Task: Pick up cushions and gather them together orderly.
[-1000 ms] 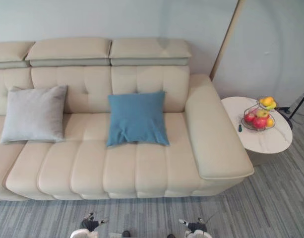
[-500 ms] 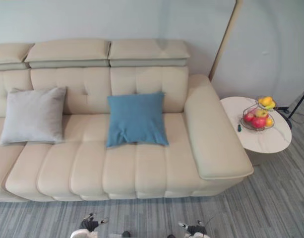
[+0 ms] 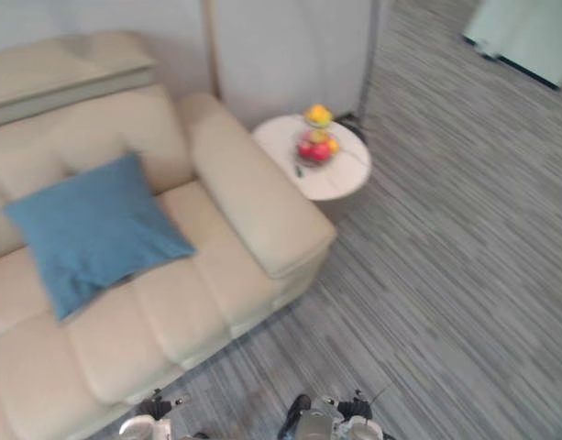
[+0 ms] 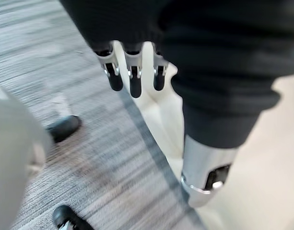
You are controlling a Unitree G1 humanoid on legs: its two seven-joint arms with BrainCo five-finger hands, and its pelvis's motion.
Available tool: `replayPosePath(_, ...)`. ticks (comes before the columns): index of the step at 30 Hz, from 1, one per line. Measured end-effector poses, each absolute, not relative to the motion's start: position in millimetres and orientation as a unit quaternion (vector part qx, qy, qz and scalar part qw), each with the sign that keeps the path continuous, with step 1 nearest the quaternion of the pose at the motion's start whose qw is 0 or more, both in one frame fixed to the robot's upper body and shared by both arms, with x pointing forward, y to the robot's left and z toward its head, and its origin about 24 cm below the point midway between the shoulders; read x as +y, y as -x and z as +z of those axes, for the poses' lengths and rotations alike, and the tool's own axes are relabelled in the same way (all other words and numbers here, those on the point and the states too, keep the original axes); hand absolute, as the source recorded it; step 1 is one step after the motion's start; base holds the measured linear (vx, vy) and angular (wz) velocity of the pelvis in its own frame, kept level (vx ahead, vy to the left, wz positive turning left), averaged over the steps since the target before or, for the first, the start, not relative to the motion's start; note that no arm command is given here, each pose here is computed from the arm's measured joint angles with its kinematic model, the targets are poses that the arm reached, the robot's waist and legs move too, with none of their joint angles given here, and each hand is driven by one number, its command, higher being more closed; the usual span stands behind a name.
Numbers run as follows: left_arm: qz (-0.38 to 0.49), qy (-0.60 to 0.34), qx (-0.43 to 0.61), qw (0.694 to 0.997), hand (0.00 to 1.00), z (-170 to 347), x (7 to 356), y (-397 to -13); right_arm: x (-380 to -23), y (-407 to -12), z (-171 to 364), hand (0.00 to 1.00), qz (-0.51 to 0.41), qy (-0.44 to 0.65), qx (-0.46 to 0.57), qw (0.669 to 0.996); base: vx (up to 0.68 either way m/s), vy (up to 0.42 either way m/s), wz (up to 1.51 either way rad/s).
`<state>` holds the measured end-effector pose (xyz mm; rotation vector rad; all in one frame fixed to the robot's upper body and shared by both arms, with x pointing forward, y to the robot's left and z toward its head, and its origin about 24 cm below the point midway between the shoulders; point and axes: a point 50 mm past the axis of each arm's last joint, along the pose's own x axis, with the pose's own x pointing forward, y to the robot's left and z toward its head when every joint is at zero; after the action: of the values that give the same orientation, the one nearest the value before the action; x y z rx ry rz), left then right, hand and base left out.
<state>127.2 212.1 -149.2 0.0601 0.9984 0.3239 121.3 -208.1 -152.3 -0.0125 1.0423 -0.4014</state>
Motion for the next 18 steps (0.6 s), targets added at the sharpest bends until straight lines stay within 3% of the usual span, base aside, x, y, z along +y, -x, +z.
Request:
replayPosePath(3,0.126,-0.015,0.482,0.867,0.0,-153,188,-129,-229,-118,-150,0.0,-0.199,0.039,0.498,0.843,0.13,-0.182,-0.87)
replayPosePath(9,0.142,-0.01,0.496,0.857,0.0,-156,194,-120,-228,-104,-155,0.0,-0.204,0.036,0.524,0.826,0.2,-0.206,-0.92)
replayPosePath(18,0.182,0.04,0.457,0.87,0.0,-149,192,-127,-227,-99,-156,0.0,-0.214,0.037,0.523,0.824,0.23,0.116,-1.9)
